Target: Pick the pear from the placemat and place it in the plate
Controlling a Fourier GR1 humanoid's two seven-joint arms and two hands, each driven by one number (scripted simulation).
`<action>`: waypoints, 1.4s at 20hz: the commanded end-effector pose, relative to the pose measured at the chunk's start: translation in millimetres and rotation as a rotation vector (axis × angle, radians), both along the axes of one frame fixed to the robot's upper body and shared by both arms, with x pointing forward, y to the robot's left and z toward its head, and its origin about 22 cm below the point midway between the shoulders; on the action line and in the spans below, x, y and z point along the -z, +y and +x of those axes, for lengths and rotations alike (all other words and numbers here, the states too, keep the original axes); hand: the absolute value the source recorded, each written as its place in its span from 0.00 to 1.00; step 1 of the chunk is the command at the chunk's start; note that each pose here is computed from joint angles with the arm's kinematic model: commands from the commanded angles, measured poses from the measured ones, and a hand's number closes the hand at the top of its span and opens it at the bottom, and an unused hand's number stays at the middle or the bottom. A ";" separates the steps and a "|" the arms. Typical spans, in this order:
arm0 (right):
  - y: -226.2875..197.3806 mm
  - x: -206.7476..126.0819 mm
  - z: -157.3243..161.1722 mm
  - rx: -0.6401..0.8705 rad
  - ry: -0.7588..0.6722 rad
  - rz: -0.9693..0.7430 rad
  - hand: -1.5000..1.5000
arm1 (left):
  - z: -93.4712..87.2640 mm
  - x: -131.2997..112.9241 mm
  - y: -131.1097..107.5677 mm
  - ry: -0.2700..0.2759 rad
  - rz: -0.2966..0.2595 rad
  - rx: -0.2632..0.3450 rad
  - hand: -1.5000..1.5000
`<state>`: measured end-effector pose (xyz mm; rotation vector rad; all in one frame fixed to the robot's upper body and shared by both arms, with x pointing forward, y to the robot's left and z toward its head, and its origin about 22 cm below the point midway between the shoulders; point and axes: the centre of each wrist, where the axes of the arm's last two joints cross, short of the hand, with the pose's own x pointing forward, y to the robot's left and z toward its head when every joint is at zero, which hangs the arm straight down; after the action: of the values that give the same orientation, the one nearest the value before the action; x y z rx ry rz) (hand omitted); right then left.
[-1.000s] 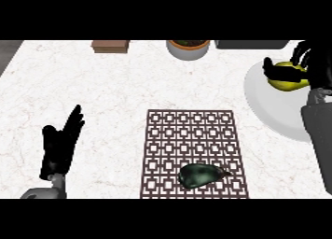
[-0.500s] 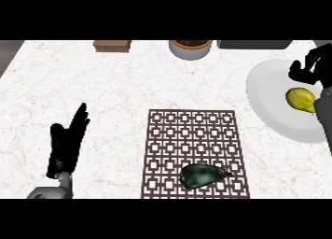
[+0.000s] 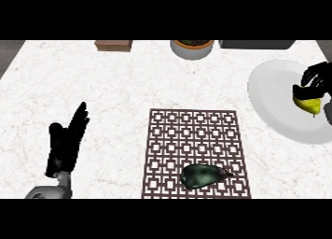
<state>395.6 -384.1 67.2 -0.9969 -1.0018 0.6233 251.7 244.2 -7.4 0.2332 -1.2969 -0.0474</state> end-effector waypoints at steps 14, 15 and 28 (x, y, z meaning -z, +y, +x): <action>-54.5 3.0 -25.9 -0.107 -0.537 0.600 0.00 | -1.9 14.1 8.6 0.019 -0.011 -0.024 0.50; -60.4 3.1 -29.2 -0.098 -0.543 0.632 0.00 | -4.3 6.0 13.4 0.013 0.005 -0.042 0.50; -88.3 40.8 -66.5 -0.187 -0.556 0.744 0.00 | 2.2 1.3 -10.2 0.006 0.002 -0.007 0.50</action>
<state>338.0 -468.6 37.4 -0.4193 -1.6510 0.0773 254.2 246.7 -9.6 0.2389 -1.2889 -0.0434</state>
